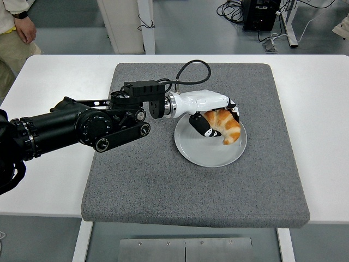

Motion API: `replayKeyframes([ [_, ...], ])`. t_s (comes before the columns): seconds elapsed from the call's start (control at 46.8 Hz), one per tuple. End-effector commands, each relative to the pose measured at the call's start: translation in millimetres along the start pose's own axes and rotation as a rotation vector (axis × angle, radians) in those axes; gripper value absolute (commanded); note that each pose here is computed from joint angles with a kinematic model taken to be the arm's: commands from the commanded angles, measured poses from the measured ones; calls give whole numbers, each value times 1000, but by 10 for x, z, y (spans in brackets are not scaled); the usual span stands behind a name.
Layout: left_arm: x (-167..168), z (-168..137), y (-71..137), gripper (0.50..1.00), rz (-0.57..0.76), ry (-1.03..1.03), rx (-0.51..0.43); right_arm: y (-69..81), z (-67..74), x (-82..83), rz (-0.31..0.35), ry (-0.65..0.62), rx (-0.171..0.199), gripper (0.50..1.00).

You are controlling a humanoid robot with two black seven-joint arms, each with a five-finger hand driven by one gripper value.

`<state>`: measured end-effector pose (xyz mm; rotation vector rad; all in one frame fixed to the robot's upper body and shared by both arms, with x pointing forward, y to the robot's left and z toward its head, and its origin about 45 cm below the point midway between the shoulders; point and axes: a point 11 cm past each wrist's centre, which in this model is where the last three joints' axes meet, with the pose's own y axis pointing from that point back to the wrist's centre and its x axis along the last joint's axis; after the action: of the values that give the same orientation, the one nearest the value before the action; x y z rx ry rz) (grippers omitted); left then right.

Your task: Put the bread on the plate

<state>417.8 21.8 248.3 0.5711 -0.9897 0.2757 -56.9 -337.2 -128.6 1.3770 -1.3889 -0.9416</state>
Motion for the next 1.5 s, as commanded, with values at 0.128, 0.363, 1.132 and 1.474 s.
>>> replayKeyframes([
  [0.128,-100,-53,-4,500,-5,-4,14,-1,-2,0,0,0,0,1000],
  [0.363,-186,-96,-1,500,-8,3,24,-1,-2,0,0,0,0,1000],
  [1.132,-274,-203,23,500,-9,-13,51,-1,-2,2,1,0,0,1000],
  [1.474,-228,-188,15,951,1,38,59,-1,-2,0,0,0,0,1000],
])
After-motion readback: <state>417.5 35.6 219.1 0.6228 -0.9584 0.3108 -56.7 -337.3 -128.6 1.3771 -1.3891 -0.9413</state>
